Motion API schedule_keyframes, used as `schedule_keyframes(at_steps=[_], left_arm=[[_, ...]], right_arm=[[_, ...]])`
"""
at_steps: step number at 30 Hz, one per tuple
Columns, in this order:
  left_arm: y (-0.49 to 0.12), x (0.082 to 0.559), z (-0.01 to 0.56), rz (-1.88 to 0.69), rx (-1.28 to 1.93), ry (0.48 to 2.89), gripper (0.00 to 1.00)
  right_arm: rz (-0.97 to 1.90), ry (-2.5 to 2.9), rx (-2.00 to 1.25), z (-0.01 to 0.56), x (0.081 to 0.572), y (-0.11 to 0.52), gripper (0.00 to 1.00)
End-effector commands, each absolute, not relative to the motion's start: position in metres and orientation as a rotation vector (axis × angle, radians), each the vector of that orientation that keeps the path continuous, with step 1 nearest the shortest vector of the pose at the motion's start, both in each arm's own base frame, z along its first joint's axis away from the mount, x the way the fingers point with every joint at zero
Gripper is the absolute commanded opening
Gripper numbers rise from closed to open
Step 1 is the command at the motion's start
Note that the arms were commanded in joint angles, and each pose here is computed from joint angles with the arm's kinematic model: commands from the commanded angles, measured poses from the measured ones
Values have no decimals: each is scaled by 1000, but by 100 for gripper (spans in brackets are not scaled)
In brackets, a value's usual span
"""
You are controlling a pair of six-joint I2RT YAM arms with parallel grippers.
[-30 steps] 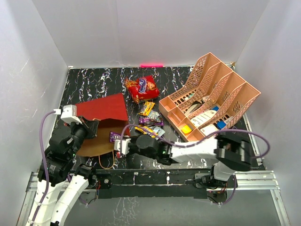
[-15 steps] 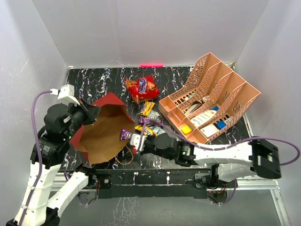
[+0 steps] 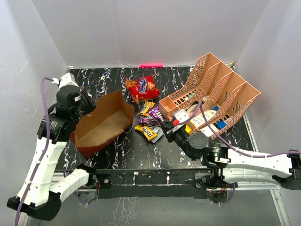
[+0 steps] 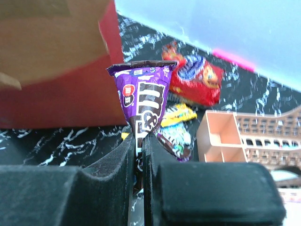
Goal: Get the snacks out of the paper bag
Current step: Place the snack at the center of the board.
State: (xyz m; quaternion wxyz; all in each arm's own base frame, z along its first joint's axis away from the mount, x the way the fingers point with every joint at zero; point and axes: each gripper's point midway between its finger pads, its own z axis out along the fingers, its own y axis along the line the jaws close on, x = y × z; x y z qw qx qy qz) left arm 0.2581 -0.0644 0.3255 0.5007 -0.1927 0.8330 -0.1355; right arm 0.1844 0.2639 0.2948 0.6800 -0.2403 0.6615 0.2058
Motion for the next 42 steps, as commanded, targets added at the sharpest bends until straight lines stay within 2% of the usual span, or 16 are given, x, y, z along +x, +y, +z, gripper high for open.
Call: schedule_keyframes(at_steps=[1,6,13,18,25,31,38,42], left_arm=[[-25,256,308,-63,-555,2010,0],[-10,255,299,32,-577,1992,1],[-6,265,321,75,-518,1947,12],[-1,259,333,93,-501,1933,37],[-4,238,366,-29,-485,1837,71],[-14,227,387,-141,-455,1796,97],[-23,217,406,-213,-415,1801,98],[-27,209,419,-254,-371,1782,98]], right_arm=[[402,1610,-399,274,194,252,7],[304,1658,-429,246,202,257,7],[332,1736,-642,194,228,282,7],[426,1740,-808,174,244,300,7],[525,1738,-1004,157,247,319,7],[498,1760,-992,146,261,321,8],[481,1822,-899,138,279,320,19],[520,1843,-849,143,276,318,44]])
